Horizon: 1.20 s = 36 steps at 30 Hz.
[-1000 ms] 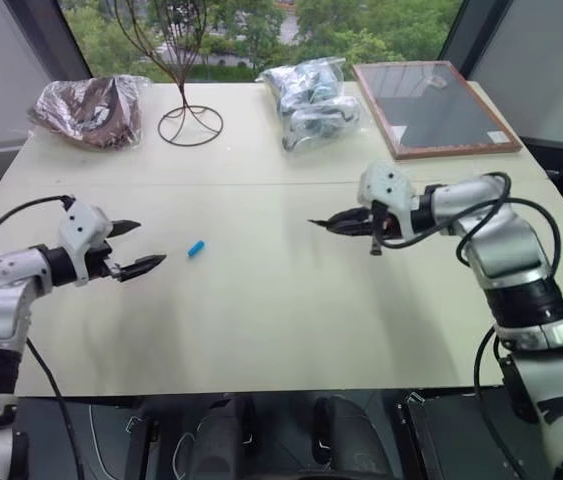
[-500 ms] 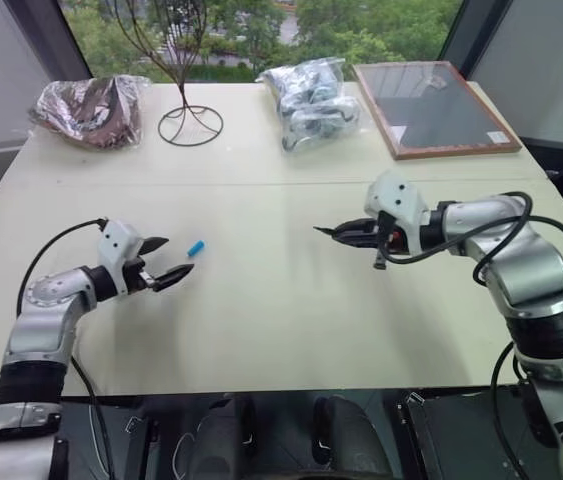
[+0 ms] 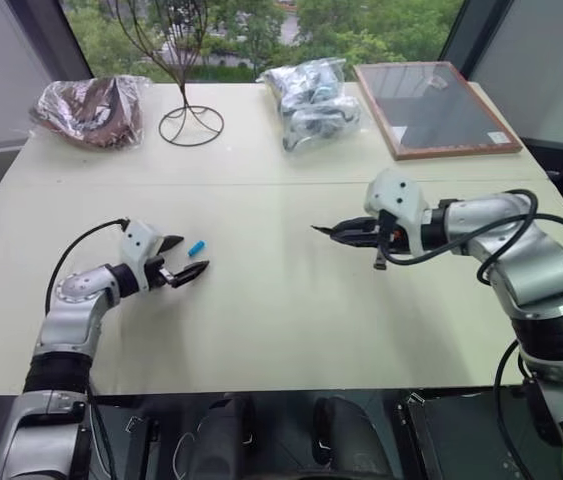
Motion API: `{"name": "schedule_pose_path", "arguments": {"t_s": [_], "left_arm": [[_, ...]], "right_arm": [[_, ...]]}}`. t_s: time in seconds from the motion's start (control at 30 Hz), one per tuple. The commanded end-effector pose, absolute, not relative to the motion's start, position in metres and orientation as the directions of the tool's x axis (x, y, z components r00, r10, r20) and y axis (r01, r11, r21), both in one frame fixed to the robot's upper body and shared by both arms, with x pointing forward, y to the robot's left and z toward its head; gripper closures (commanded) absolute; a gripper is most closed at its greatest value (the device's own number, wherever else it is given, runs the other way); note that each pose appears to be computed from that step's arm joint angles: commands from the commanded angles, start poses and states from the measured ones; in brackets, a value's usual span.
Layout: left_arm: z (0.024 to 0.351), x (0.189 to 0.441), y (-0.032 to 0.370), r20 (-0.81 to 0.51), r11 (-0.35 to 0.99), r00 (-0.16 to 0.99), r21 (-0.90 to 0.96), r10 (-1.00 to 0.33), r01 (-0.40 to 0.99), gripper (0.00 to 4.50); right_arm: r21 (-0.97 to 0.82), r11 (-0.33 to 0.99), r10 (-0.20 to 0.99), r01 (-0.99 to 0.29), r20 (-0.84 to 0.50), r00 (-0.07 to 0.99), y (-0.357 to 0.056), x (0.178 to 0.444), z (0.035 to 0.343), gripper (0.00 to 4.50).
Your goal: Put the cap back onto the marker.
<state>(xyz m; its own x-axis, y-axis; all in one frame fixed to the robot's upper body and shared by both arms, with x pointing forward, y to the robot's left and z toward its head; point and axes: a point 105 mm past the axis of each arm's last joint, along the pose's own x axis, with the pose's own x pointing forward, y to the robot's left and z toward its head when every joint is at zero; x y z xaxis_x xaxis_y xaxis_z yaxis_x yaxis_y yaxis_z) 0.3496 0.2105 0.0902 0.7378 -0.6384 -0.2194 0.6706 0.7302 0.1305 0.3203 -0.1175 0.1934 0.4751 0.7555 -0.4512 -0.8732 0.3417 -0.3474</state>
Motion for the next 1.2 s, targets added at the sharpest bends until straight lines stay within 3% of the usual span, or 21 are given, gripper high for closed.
{"name": "schedule_pose_path", "arguments": {"t_s": [0.03,0.1,0.2,0.43,0.67,0.8,0.9,1.03,1.2], "left_arm": [[0.09,0.352,0.206,-0.22,0.718,0.73,0.145,-0.647,0.68,0.08],[0.088,0.353,0.206,-0.223,0.718,0.729,0.144,-0.647,0.681,0.08],[0.087,0.353,0.206,-0.226,0.717,0.728,0.143,-0.647,0.682,0.9],[0.084,0.352,0.207,-0.231,0.718,0.729,0.143,-0.645,0.681,4.48],[0.083,0.352,0.209,-0.233,0.723,0.735,0.149,-0.637,0.674,4.48],[0.105,0.355,0.209,-0.201,0.698,0.727,0.202,-0.657,0.687,4.48],[0.153,0.361,0.198,-0.151,0.61,0.669,0.305,-0.727,0.731,4.48],[0.191,0.359,0.177,-0.164,0.468,0.562,0.395,-0.811,0.791,4.48],[0.214,0.35,0.149,-0.252,0.233,0.387,0.479,-0.887,0.846,4.48]], "right_arm": [[-0.397,0.32,0.768,-0.861,-0.423,0.48,-0.114,0.316,0.206,4.45],[-0.397,0.322,0.767,-0.86,-0.423,0.482,-0.114,0.316,0.206,4.45],[-0.397,0.324,0.766,-0.859,-0.422,0.485,-0.114,0.316,0.206,4.5],[-0.395,0.336,0.761,-0.855,-0.421,0.493,-0.117,0.316,0.205,4.5],[-0.386,0.343,0.759,-0.856,-0.424,0.495,-0.119,0.318,0.202,4.5],[-0.411,0.329,0.746,-0.85,-0.439,0.501,-0.126,0.322,0.203,4.5],[-0.461,0.285,0.729,-0.841,-0.465,0.502,-0.137,0.33,0.212,4.5],[-0.491,0.219,0.731,-0.843,-0.49,0.475,-0.14,0.337,0.219,4.5],[-0.531,0.127,0.738,-0.838,-0.514,0.437,-0.136,0.345,0.227,4.5]]}}
